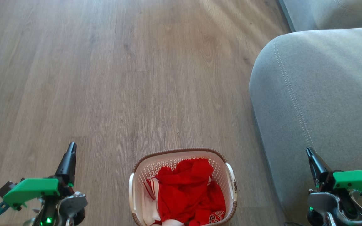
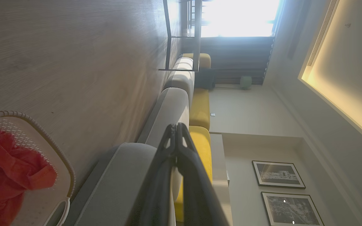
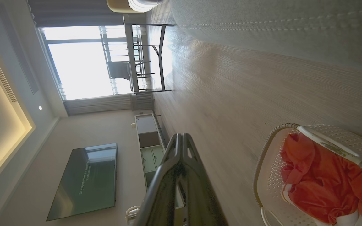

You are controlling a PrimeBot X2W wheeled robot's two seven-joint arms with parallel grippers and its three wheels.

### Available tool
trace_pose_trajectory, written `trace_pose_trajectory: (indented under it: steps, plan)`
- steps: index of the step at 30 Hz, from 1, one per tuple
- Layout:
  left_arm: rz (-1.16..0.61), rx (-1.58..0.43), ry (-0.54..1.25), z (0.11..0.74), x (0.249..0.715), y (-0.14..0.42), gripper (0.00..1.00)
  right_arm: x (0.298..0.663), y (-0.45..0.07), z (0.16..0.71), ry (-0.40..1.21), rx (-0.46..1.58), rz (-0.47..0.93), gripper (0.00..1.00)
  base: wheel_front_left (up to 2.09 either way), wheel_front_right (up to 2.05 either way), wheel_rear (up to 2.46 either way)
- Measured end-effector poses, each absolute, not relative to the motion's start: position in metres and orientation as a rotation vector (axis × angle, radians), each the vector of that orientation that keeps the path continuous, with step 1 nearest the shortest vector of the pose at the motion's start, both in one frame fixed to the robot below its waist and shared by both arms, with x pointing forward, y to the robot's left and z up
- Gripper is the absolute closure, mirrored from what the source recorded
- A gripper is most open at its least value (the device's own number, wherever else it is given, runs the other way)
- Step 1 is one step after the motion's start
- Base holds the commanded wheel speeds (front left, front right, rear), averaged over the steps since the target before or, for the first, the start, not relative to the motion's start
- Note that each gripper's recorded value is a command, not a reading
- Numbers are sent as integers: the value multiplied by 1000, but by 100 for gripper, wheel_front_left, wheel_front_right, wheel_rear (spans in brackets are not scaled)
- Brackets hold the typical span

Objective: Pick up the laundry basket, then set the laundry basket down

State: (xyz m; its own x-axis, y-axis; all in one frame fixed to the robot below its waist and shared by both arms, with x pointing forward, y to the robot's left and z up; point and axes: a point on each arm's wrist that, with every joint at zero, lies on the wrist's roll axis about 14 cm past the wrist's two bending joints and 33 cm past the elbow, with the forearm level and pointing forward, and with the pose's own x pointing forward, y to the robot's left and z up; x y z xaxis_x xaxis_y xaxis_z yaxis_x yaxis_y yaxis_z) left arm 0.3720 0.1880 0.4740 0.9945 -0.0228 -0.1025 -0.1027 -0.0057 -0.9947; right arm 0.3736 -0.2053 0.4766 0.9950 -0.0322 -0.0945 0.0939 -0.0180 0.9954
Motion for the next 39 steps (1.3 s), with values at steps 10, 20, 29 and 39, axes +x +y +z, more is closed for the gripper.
trace_pose_trajectory:
  steps: [10, 20, 29, 39]
  plan:
    - [59, -1578, 103, 474, 372, 187, 100, 374, -205, 477, 53, 1586, -95, 100, 0, 0, 0]
    - [59, -1579, 102, 474, 372, 188, 100, 374, -205, 477, 53, 1586, -96, 100, 0, 0, 0]
    - [58, -1577, 103, 474, 372, 187, 100, 374, -205, 477, 53, 1586, -96, 100, 0, 0, 0]
    - [60, -1578, 101, 474, 372, 188, 100, 374, -205, 477, 52, 1586, -96, 100, 0, 0, 0]
